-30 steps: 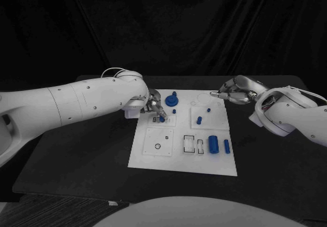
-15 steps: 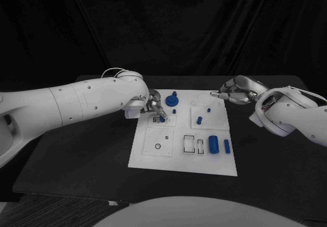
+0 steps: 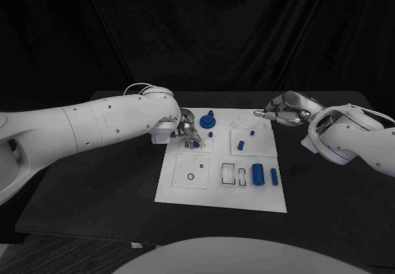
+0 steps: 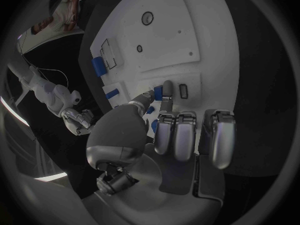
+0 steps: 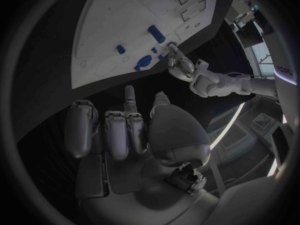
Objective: Assemble the parts on the task board
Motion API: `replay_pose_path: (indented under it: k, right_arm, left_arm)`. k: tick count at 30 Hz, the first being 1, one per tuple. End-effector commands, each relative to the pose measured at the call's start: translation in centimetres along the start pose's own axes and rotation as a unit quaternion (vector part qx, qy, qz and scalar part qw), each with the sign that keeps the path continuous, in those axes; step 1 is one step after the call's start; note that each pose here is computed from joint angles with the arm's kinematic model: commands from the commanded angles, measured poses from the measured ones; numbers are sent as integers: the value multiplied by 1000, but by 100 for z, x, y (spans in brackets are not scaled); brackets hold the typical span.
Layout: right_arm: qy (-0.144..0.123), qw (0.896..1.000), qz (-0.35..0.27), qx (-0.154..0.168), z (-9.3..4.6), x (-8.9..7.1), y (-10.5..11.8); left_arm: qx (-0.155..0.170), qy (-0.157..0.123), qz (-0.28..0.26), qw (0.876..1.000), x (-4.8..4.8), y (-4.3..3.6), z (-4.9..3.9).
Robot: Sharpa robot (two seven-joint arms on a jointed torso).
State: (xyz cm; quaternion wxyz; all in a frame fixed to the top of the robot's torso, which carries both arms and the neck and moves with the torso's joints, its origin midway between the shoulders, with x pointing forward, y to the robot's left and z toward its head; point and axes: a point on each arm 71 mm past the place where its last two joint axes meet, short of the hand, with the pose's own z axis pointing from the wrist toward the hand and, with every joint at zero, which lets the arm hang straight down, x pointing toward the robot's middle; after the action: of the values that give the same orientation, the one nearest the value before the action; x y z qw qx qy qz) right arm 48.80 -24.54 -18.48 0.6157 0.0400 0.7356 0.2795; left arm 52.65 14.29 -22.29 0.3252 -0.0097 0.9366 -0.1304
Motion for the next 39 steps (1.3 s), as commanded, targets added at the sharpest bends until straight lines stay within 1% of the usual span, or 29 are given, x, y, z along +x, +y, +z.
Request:
replay_pose_path:
  k: [1,8,25,29,33,36,39]
  right_arm:
    - [2,1000,0,6,-2,10,-9]
    - [2,1000,0,6,-1,13,-9]
    - [4,1000,0,5,-3,19,-11]
    - [3,1000,0,5,-5,17,-14]
    - [3,1000,0,6,-6,15,-18]
    - [3,1000,0,6,-5,13,-23]
    - [2,1000,0,7,-7,9,-30]
  left_arm:
    - [1,8,4,1000,31,1,15]
    - [-2,13,6,1000,39,9,18]
    - [-13,12,3,1000,34,54,18]
    - [-8,5,-1,1000,29,63,8]
    - [6,-13,-12,1000,20,66,-16]
    - [18,-24,-18,999,13,69,-39]
    - [30,-37,-24,999,-11,75,-85]
